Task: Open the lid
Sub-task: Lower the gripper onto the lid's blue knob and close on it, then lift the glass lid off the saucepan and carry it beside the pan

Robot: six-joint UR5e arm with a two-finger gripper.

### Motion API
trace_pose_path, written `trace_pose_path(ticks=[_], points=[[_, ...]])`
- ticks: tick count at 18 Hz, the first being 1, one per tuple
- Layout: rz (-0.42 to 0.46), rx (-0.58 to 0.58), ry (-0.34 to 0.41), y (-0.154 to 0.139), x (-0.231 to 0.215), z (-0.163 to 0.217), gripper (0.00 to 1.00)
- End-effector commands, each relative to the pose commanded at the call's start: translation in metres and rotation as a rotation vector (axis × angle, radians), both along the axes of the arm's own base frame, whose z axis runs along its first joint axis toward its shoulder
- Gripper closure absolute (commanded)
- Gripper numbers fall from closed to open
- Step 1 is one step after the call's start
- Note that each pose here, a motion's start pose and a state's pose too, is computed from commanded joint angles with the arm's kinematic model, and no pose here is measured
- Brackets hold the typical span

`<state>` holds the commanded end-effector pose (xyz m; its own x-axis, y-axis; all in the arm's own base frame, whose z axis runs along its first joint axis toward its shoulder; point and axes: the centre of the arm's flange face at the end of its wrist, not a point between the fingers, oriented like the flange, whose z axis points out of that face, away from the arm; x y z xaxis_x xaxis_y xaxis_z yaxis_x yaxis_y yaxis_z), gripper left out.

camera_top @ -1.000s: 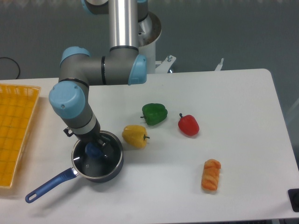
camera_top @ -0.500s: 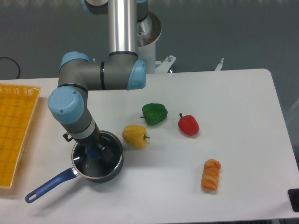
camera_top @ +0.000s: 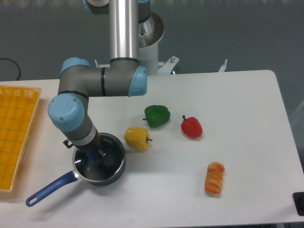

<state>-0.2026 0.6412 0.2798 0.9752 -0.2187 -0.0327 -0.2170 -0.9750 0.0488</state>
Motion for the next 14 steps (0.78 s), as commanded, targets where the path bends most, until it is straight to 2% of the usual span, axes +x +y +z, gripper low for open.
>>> trace_pose_path(ticks=[5, 10, 14], points=[[-0.020, -0.009, 0.000, 0.0027, 0.0061, -0.0051, 0.01], [-0.023, -0.007, -0.001, 0.0026, 0.0063, -0.0040, 0.27], [-0.023, -0.006, 0.000, 0.0025, 0.0064, -0.0030, 0.35]])
